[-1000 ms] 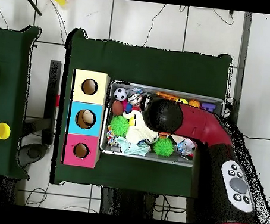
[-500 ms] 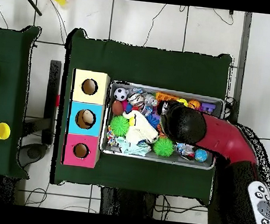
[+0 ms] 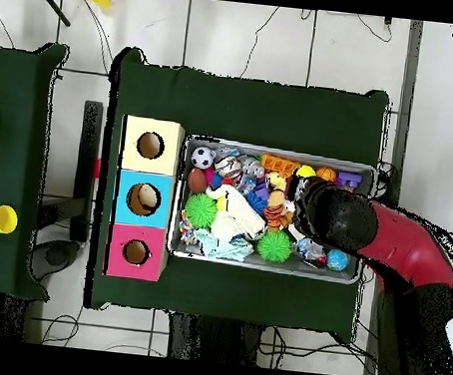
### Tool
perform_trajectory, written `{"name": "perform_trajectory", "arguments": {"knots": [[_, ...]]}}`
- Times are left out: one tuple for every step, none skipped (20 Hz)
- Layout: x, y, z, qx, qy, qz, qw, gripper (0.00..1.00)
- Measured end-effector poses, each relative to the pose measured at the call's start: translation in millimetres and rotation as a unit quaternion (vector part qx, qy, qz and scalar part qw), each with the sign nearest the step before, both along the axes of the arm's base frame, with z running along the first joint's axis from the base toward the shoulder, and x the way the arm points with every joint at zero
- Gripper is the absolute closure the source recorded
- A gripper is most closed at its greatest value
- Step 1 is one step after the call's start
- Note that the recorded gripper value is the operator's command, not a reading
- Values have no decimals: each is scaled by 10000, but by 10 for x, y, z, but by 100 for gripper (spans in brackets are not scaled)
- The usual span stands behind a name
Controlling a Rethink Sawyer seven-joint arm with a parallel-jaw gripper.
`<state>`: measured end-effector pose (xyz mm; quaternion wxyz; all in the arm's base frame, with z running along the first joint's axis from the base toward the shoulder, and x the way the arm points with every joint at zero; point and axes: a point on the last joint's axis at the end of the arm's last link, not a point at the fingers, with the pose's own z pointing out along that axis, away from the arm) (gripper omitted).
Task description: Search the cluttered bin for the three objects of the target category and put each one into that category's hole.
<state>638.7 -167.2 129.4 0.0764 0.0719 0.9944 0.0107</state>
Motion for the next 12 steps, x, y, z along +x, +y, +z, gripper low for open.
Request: {"name": "perform_trajectory", "arguments": {"knots": [[-34,-15,-65,-2,43,41,10000,0],[-49,-19,-95,-4,63,61,10000,0],[-83,-22,-161,-8,109,106,9999,0],[-122,-20,-240,-3,165,157,9997,0],[-138,-18,-273,2,187,177,9997,0],[-162,-17,-323,10,217,208,9995,0],[-186,-17,-373,17,248,239,9994,0],[-225,-19,-455,29,282,291,9992,0],[-250,-22,-509,41,301,326,9990,0],[-268,-27,-543,55,315,345,9989,0],[-285,-32,-576,69,328,364,9988,0],[-301,-47,-602,84,336,377,9987,0]]}}
